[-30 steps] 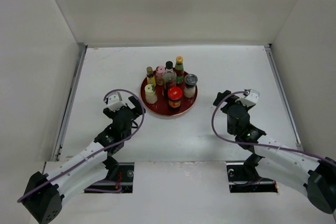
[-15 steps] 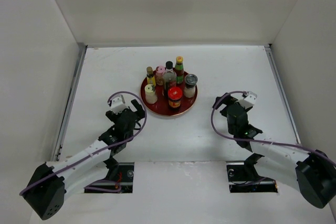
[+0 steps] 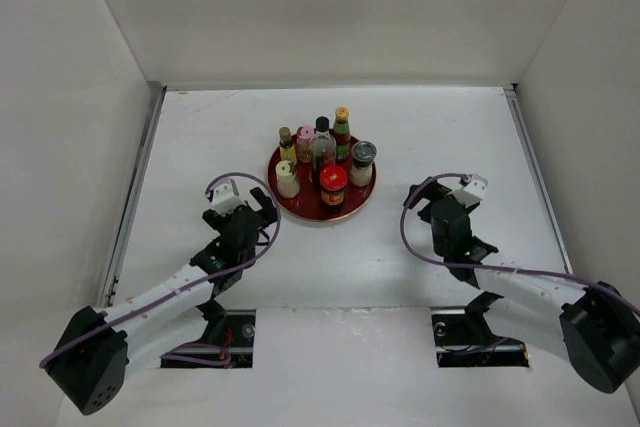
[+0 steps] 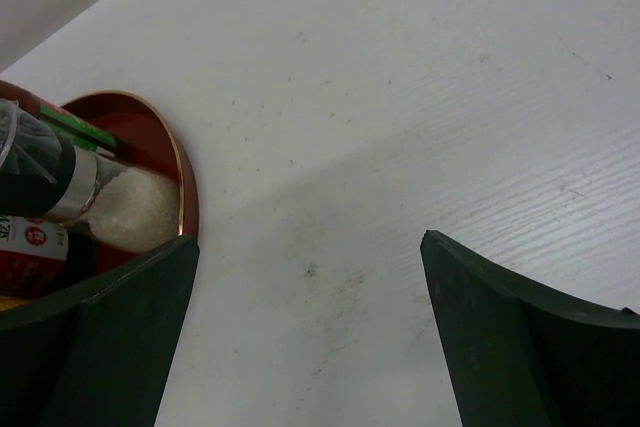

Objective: Organize the condiment bottles

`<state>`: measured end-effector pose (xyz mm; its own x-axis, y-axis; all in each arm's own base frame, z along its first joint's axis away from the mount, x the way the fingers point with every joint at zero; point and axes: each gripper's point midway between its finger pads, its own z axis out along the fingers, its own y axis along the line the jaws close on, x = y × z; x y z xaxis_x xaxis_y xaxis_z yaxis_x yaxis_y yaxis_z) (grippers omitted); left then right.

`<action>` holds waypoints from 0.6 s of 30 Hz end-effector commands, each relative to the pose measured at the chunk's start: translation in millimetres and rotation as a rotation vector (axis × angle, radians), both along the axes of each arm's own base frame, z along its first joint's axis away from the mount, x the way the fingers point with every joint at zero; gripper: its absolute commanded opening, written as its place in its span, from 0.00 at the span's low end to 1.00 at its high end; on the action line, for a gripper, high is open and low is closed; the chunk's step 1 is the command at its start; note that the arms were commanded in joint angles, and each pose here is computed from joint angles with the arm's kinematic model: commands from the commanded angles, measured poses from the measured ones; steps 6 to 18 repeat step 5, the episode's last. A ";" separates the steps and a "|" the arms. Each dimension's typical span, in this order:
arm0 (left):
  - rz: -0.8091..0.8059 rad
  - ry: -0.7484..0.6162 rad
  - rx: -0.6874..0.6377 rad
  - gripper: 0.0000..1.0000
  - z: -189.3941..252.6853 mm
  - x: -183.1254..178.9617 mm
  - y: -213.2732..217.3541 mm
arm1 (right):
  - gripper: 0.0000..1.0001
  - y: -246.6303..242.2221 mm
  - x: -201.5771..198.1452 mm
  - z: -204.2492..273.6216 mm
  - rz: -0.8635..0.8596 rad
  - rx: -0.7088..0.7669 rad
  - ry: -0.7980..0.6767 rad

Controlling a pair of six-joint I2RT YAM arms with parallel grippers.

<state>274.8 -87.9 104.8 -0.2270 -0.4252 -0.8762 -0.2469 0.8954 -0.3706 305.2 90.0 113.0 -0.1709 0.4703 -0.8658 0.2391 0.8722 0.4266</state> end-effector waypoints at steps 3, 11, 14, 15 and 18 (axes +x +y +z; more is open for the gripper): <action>0.010 -0.031 -0.027 1.00 8.4 5.8 -2.1 | 1.00 5.7 8.5 18.1 0.002 0.041 -0.063; 0.010 -0.025 -0.021 1.00 6.1 5.5 -1.9 | 1.00 5.3 8.5 17.6 0.001 0.035 -0.062; 0.010 -0.025 -0.021 1.00 6.1 5.5 -1.9 | 1.00 5.3 8.5 17.6 0.001 0.035 -0.062; 0.010 -0.025 -0.021 1.00 6.1 5.5 -1.9 | 1.00 5.3 8.5 17.6 0.001 0.035 -0.062; 0.010 -0.025 -0.021 1.00 6.1 5.5 -1.9 | 1.00 5.3 8.5 17.6 0.001 0.035 -0.062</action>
